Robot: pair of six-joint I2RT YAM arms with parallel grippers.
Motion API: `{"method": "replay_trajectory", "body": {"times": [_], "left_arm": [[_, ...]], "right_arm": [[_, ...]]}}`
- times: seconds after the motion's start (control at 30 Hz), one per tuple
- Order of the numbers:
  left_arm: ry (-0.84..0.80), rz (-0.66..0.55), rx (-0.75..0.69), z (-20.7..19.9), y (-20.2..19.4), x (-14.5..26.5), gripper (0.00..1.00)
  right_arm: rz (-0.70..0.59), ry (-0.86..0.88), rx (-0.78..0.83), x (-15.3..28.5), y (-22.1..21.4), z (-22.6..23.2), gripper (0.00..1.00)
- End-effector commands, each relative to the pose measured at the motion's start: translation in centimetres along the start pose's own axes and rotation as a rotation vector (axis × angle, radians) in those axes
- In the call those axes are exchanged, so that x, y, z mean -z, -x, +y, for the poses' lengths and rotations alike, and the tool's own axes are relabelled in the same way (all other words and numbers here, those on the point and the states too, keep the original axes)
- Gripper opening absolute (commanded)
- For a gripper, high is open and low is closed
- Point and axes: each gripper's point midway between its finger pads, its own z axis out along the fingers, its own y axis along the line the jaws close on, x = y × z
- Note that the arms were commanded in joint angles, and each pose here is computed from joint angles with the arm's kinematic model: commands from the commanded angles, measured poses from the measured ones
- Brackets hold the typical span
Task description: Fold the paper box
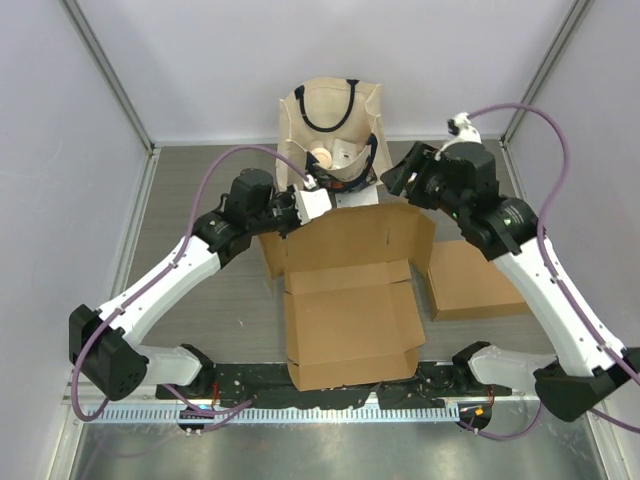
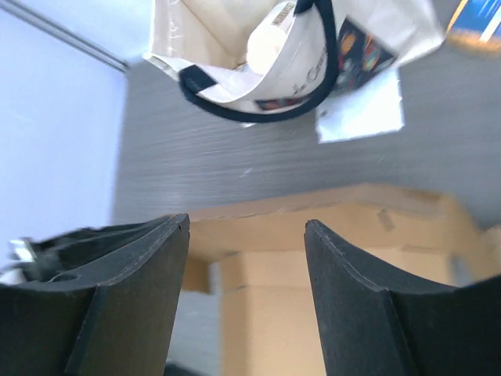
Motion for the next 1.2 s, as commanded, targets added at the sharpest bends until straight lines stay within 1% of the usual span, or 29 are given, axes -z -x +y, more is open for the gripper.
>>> {"method": "replay_trajectory", "body": {"times": [0.0,0.03,0.07,0.1,0.13,0.17,0.23,0.27,0.37,0.47,0.5,0.57,0.6,0.67,0.7,0.77,0.8,0.83,0.87,0.9,0.93,0.97,1.0,1.03,1.07,1.1,1.17], "left_arm": [[0.023,-0.038,-0.051,-0.1,1.7,0.9,0.00],[0.025,-0.041,-0.059,-0.1,1.8,1.0,0.00],[0.027,-0.042,-0.063,-0.2,1.9,1.0,0.00],[0.028,-0.043,-0.067,-0.4,1.9,1.1,0.00],[0.034,-0.047,-0.071,-0.4,2.0,1.1,0.00],[0.035,-0.053,-0.078,-0.5,2.2,1.2,0.00],[0.042,-0.051,-0.085,-0.5,2.1,1.2,0.00],[0.041,-0.053,-0.091,-0.6,2.2,1.1,0.00],[0.033,-0.052,-0.095,-0.9,2.3,0.9,0.00],[0.037,-0.047,-0.109,-1.1,2.3,0.8,0.00],[0.039,-0.046,-0.110,-1.1,2.3,0.9,0.00],[0.042,-0.053,-0.116,-1.1,2.5,1.1,0.00],[0.045,-0.056,-0.117,-1.1,2.6,1.2,0.00],[0.044,-0.064,-0.118,-1.2,2.9,1.4,0.00],[0.048,-0.072,-0.121,-1.2,3.1,1.7,0.00],[0.039,-0.085,-0.121,-1.6,3.4,1.9,0.01],[0.041,-0.088,-0.108,-1.7,3.3,2.0,0.02],[0.056,-0.099,-0.100,-1.6,3.6,2.5,0.03],[0.061,-0.105,-0.087,-1.6,3.7,2.8,0.09],[0.090,-0.119,-0.049,-1.4,3.8,3.0,0.19],[0.120,-0.148,-0.027,-1.1,4.5,4.0,0.29],[0.136,-0.159,-0.003,-1.2,4.5,4.6,0.41],[0.167,-0.184,0.064,-0.9,5.1,5.4,0.46],[0.223,-0.227,0.110,-0.2,6.1,7.3,0.50],[0.255,-0.250,0.156,0.1,6.6,8.3,0.56],[0.315,-0.252,0.209,0.8,6.5,9.5,0.57],[0.465,-0.332,0.406,2.2,6.8,13.2,0.62]], "right_arm": [[0.070,-0.027,-0.676,0.6,-2.3,1.5,0.67],[0.075,-0.023,-0.856,0.2,-2.3,2.2,0.67],[0.088,-0.046,-0.926,-0.5,-3.5,2.0,0.67],[0.099,-0.036,-0.964,-0.8,-4.0,3.0,0.67],[0.046,-0.085,-1.034,-1.3,-3.8,2.5,0.67],[0.037,-0.099,-1.051,-1.3,-3.7,2.9,0.68],[0.062,-0.166,-1.073,-2.3,-5.5,3.1,0.70],[0.069,-0.167,-1.113,-2.8,-5.7,3.7,0.70],[0.095,-0.204,-1.131,-4.3,-7.5,4.5,0.70],[0.097,-0.249,-1.157,-5.2,-9.0,4.3,0.66],[0.092,-0.249,-1.171,-5.5,-9.1,4.3,0.63],[0.068,-0.230,-1.177,-6.3,-9.2,4.2,0.61],[0.056,-0.242,-1.183,-6.6,-9.3,3.8,0.53],[0.060,-0.255,-1.188,-7.1,-10.0,3.5,0.46],[0.061,-0.251,-1.190,-7.4,-10.1,3.6,0.36],[0.073,-0.256,-1.197,-7.6,-10.7,3.5,0.28],[0.068,-0.241,-1.204,-7.8,-10.6,3.6,0.20],[0.060,-0.243,-1.201,-7.8,-10.7,3.5,0.15],[0.052,-0.237,-1.202,-8.1,-10.8,3.3,0.11],[0.048,-0.234,-1.204,-8.2,-10.9,3.2,0.04],[0.051,-0.234,-1.195,-8.6,-11.6,2.8,0.01],[0.036,-0.183,-1.208,-8.9,-10.9,3.6,0.01],[0.035,-0.167,-1.205,-9.2,-11.0,3.7,0.01],[0.040,-0.158,-1.203,-9.5,-11.2,3.8,0.01],[0.038,-0.134,-1.208,-9.7,-11.0,4.2,0.01],[0.033,-0.119,-1.206,-9.8,-10.9,4.4,0.01],[0.004,-0.105,-1.188,-10.0,-10.7,4.2,0.01]]}}
